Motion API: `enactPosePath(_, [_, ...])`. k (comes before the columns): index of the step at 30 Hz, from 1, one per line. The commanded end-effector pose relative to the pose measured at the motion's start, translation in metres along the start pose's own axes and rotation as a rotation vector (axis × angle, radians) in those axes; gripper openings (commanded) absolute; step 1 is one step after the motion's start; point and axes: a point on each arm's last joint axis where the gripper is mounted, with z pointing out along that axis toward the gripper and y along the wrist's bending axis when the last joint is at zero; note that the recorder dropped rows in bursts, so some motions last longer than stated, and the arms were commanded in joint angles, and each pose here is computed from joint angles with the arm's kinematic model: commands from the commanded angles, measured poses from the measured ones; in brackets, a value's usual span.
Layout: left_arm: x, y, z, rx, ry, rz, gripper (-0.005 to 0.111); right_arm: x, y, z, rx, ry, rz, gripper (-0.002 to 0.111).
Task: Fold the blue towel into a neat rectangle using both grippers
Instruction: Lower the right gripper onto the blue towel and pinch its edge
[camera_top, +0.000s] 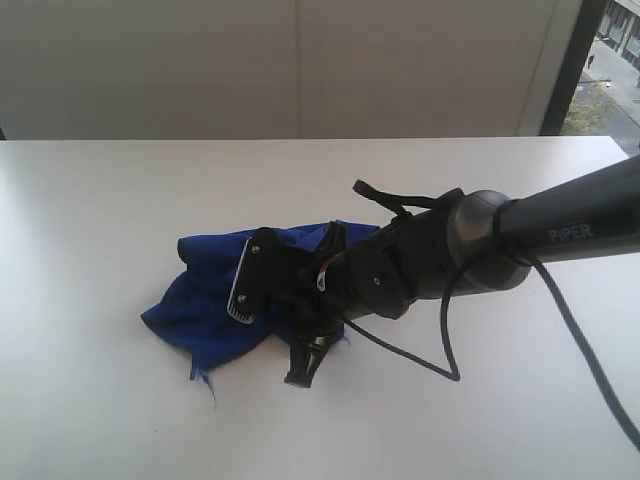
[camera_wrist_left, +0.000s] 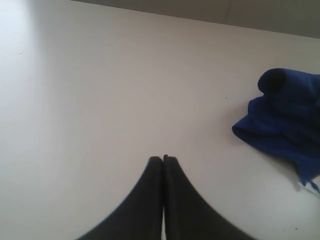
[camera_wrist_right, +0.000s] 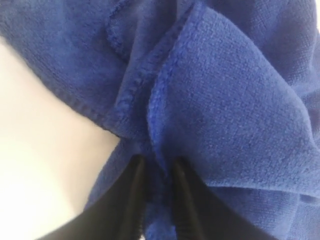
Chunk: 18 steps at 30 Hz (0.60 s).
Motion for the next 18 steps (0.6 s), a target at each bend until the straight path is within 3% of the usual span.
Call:
enactPosePath(1, [0.0011, 0.0004, 0.0001, -0.003, 0.001, 0.001, 0.0, -0.001, -0.005, -0.004, 0.016, -0.009, -0.017, 0.014])
enactPosePath(7, [0.0011, 0.0004, 0.0001, -0.003, 0.001, 0.001, 0.0, -0.0013, -0.0052, -0.004, 0.019, -0.012, 0.006, 0.016])
enactPosePath(14, [0.0013, 0.0004, 0.0001, -0.003, 0.002, 0.001, 0.0, -0.0061, -0.0096, -0.0043, 0.064, -0.068, 0.094, 0.029])
enactPosePath(18, [0.0013, 0.0004, 0.0001, -0.003, 0.002, 0.001, 0.0, -0.0068, -0.0104, -0.0039, 0.074, -0.079, 0.096, 0.029])
